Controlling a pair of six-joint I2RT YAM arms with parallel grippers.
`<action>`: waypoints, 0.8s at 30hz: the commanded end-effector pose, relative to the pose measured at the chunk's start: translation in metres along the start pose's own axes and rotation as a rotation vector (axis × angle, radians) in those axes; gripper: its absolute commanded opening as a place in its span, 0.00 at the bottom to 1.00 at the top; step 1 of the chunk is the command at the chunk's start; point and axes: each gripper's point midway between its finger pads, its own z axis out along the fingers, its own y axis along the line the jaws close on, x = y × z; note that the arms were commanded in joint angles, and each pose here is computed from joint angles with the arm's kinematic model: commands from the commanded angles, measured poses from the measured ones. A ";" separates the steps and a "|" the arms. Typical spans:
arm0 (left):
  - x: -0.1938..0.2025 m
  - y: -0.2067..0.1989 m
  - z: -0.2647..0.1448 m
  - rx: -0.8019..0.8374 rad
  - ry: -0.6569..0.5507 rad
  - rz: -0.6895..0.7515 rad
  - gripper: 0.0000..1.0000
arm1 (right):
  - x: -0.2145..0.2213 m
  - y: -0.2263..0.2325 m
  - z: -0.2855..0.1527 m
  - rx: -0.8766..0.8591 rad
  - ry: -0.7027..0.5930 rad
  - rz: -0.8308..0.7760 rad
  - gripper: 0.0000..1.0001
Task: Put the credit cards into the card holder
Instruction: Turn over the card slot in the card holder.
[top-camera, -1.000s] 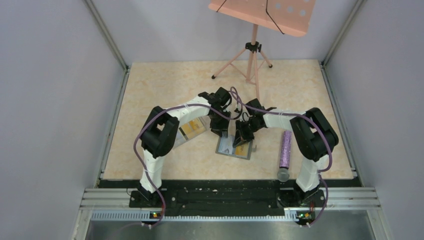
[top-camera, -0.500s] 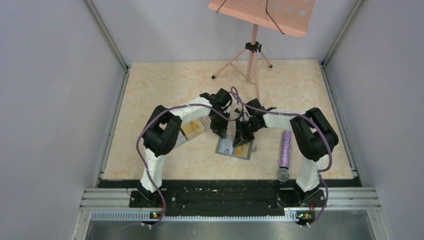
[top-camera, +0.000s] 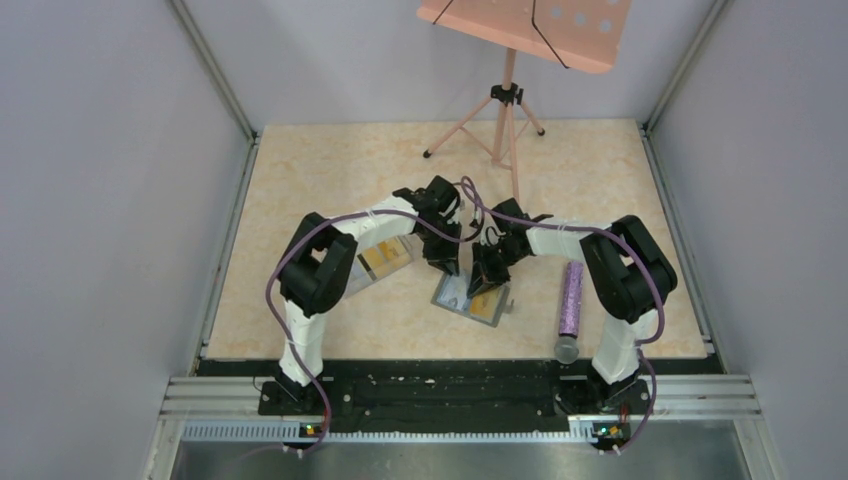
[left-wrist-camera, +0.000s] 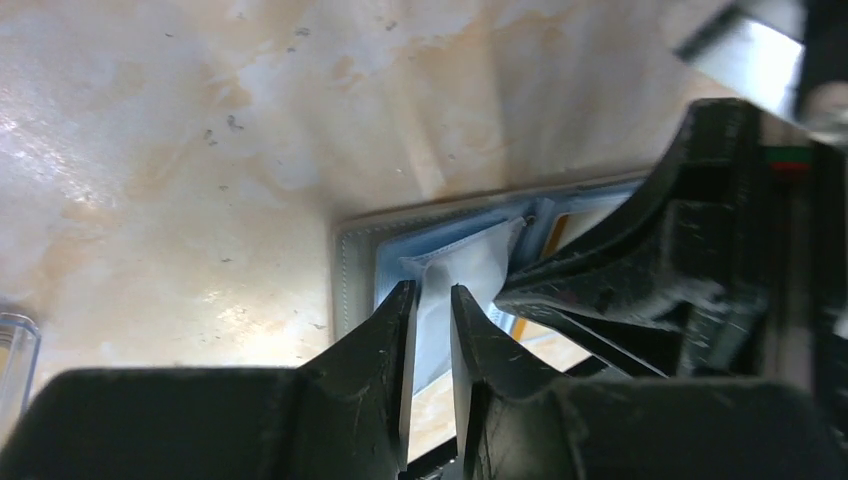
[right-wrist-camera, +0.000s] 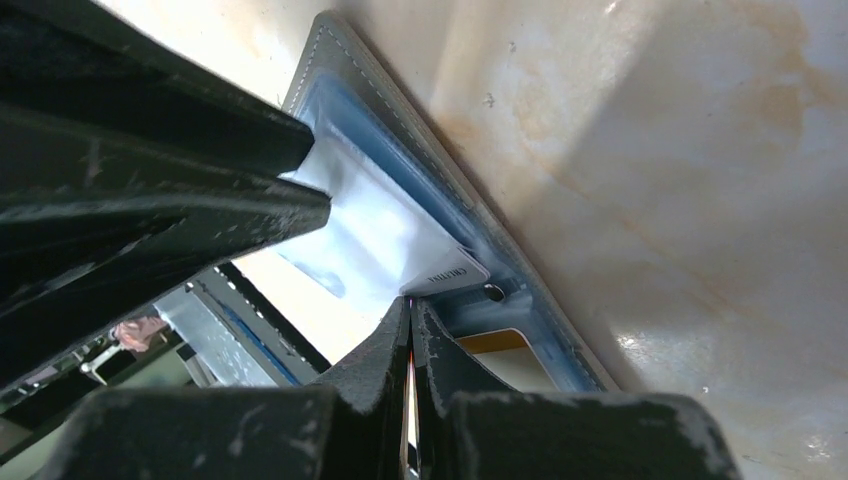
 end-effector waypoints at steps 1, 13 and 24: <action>0.000 -0.050 -0.029 0.185 -0.026 0.028 0.23 | -0.005 -0.015 0.008 0.085 -0.015 -0.046 0.00; 0.021 -0.054 -0.023 0.252 0.043 0.006 0.27 | -0.011 -0.008 0.003 0.077 -0.047 -0.055 0.00; 0.036 -0.015 -0.014 0.055 0.076 -0.010 0.12 | -0.019 0.002 -0.006 0.060 -0.083 -0.075 0.00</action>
